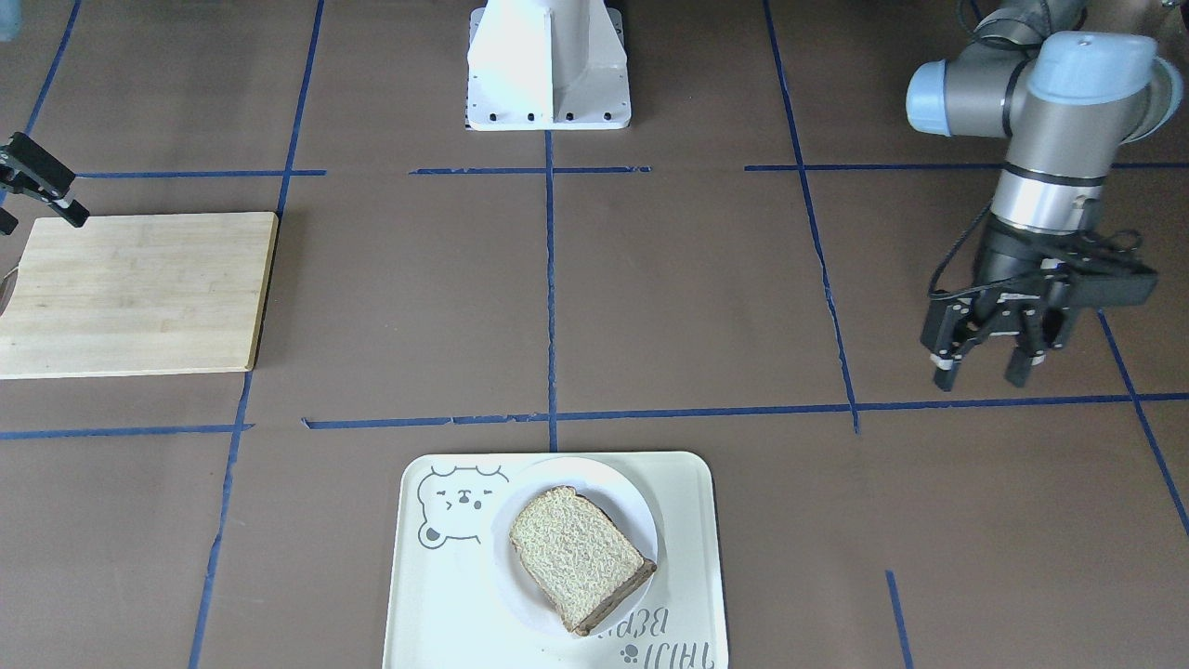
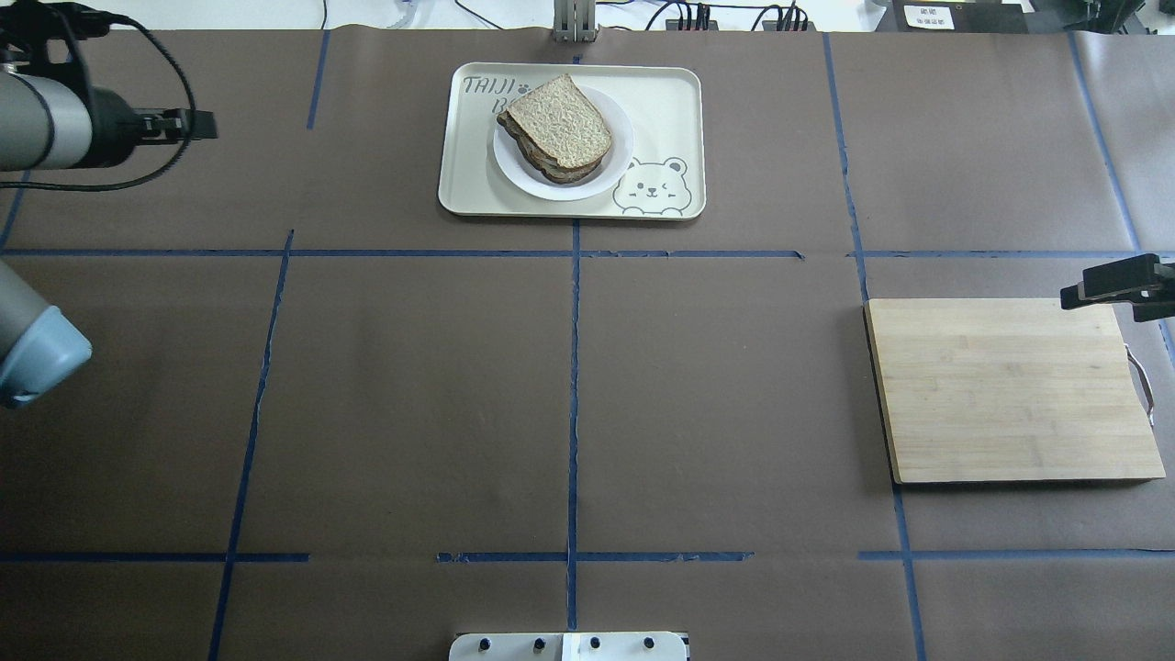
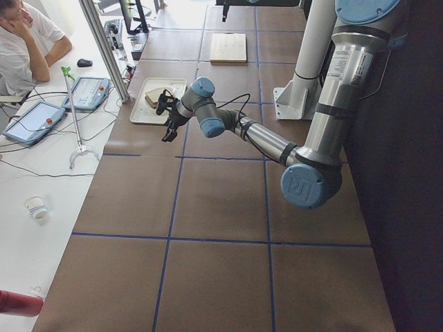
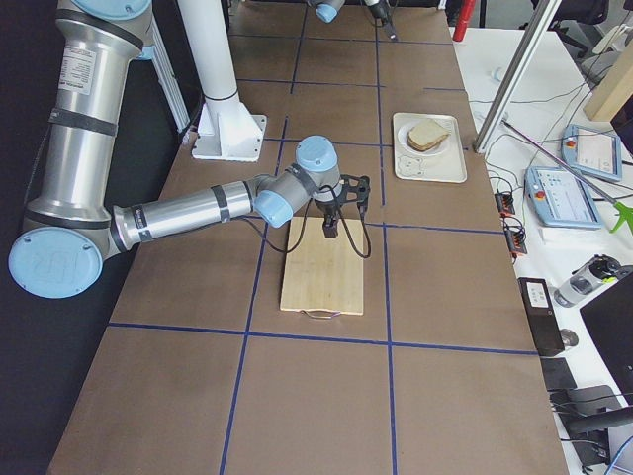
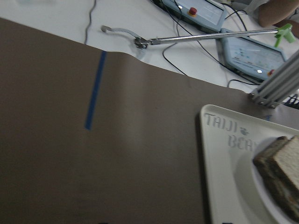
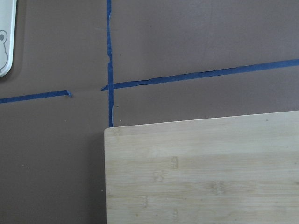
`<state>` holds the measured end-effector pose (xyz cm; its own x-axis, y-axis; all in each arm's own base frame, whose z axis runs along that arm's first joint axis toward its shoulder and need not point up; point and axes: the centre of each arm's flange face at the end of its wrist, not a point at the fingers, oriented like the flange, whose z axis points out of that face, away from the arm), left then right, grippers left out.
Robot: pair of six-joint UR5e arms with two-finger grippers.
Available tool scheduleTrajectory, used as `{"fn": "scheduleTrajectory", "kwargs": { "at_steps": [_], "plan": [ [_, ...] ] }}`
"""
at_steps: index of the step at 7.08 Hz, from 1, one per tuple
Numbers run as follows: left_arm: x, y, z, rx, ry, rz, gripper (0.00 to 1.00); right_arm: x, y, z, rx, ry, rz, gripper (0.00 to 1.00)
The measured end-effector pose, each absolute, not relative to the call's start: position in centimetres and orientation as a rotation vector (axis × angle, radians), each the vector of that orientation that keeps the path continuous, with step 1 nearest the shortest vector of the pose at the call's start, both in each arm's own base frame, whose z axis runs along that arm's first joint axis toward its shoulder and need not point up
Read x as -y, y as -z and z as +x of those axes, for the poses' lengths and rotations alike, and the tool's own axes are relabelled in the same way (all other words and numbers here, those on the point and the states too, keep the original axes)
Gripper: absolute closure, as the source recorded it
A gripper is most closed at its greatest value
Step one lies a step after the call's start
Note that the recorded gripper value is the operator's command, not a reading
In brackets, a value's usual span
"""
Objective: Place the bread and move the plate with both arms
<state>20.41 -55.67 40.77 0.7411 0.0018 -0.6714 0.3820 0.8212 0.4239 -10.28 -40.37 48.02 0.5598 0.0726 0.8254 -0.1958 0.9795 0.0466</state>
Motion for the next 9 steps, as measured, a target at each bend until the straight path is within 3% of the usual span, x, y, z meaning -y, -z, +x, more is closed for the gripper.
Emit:
{"fn": "scheduleTrajectory", "kwargs": {
  "at_steps": [1, 4, 7, 9],
  "plan": [
    [55.9, -43.8, 15.8, -0.627, 0.07, 0.529, 0.03, 40.2, -50.1, -8.3, 0.941, -0.177, 0.135, 0.0],
    [56.2, -50.6, 2.7, -0.569, -0.254, 0.306, 0.0, 39.1, -59.0, -2.0, 0.833, -0.121, 0.102, 0.01],
    [55.0, -60.3, -4.4, -0.743, -0.269, 0.136, 0.0, 38.3, -62.9, 6.1, 0.754, 0.043, 0.037, 0.01],
    [51.9, -63.3, -5.3, -0.809, -0.216, 0.047, 0.0, 38.2, -63.7, 7.8, 0.753, 0.063, 0.016, 0.01]
  ]
}}
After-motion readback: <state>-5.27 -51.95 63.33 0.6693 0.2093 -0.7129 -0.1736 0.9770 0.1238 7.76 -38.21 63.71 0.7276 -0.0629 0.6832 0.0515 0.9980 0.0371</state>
